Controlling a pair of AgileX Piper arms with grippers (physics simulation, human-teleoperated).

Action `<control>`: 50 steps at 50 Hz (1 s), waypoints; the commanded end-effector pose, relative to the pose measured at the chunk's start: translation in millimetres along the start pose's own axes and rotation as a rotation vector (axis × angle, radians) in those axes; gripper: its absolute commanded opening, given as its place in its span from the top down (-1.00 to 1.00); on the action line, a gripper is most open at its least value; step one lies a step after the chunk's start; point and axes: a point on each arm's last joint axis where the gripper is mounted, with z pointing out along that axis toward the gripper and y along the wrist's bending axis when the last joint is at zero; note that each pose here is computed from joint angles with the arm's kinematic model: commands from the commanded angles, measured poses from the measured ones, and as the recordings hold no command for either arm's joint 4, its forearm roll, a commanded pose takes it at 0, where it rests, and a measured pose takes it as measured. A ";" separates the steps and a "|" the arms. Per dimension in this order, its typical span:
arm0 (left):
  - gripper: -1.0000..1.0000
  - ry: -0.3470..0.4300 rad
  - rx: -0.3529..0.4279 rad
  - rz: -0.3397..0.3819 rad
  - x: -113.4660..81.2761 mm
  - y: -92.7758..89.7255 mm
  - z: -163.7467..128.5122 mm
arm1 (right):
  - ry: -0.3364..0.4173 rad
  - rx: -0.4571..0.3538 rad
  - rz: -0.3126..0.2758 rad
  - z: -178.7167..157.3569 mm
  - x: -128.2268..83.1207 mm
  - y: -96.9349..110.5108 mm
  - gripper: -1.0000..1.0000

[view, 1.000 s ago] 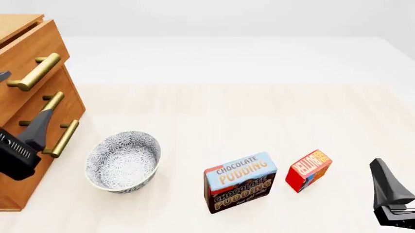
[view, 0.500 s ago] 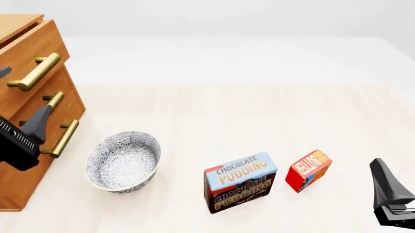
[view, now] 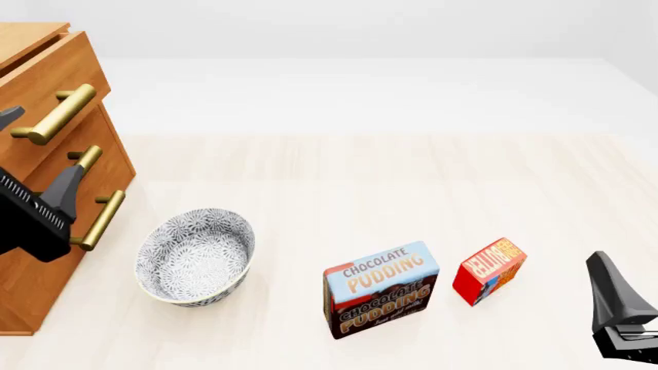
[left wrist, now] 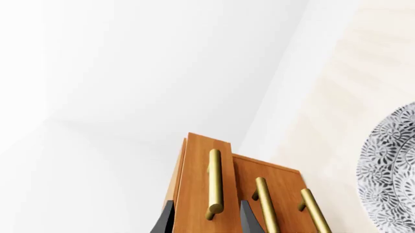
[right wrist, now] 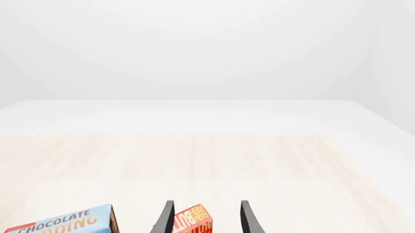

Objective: Put the butter at the back in the top drawer of the cabinet and close it.

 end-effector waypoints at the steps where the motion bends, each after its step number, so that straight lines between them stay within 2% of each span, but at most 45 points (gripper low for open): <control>1: -1.00 0.016 -0.002 0.005 3.2 -2.0 3.7 | 0.000 0.000 0.000 0.0 0.0 0.0 -1.00; 12: -1.00 0.029 -0.013 0.005 5.0 0.3 5.9 | 0.000 0.000 0.000 0.0 0.0 0.0 -1.00; 16: -1.00 0.045 -0.013 0.006 7.8 -0.2 7.8 | 0.000 0.000 0.000 0.0 0.0 0.0 -1.00; 17: -1.00 0.073 -0.006 0.018 13.9 -4.6 17.1 | 0.000 0.000 0.000 0.0 0.0 0.0 -1.00; 41: -1.00 0.093 -0.009 0.028 19.2 -8.0 22.6 | 0.000 0.000 0.000 0.0 0.0 0.0 -1.00; 50: -1.00 0.094 -0.004 0.037 21.9 -15.1 29.0 | 0.000 0.000 0.000 0.0 0.0 0.0 -1.00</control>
